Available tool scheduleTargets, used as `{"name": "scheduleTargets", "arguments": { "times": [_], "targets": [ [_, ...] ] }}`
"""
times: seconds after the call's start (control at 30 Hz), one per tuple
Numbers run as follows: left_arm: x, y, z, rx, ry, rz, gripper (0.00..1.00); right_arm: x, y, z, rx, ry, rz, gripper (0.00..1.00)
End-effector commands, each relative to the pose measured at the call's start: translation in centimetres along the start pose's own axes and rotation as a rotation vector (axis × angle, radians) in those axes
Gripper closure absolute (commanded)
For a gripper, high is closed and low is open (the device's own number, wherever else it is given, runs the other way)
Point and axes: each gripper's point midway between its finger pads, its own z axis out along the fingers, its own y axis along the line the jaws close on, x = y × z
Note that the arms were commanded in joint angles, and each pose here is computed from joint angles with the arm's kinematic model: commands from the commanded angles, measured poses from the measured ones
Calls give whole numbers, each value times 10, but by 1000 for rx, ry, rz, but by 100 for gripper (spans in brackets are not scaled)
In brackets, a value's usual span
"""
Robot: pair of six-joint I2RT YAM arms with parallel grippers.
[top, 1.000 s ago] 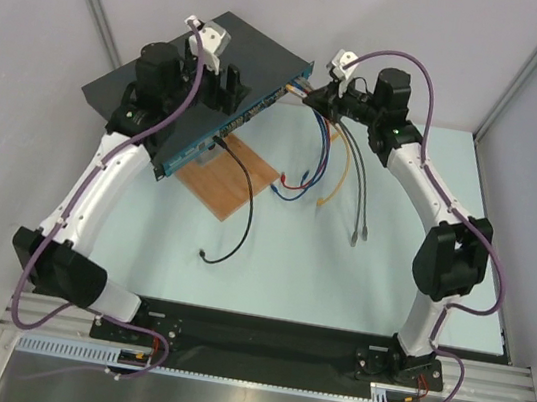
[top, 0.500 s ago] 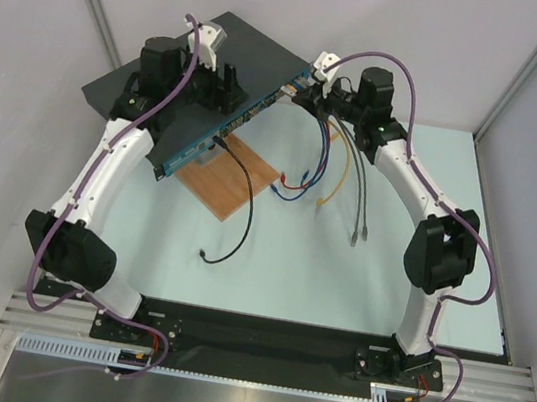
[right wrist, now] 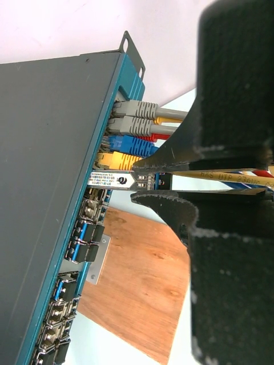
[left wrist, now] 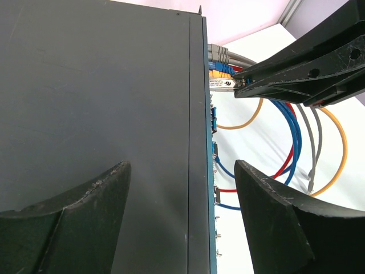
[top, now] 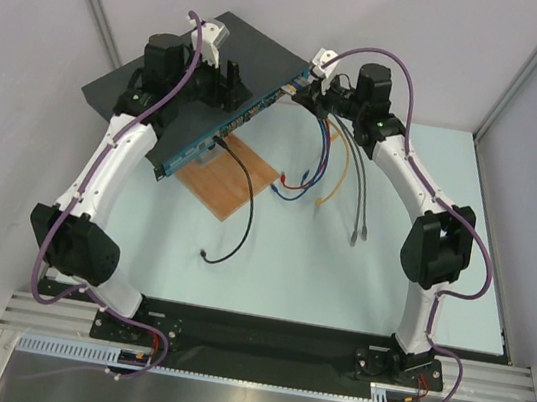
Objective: Insert the plug into the switch port
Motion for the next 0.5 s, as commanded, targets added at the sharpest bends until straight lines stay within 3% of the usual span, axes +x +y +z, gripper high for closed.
{"name": "scheduleTargets", "arguments": {
  "times": [0.0,0.47],
  "targets": [
    [-25,-8,-6,23,-58,9,21,-23,-5,5,9,-53,-40,100],
    [-24,-5,-3,24,-60,4,21,-23,21,10,-21,-35,22,100]
  ]
}}
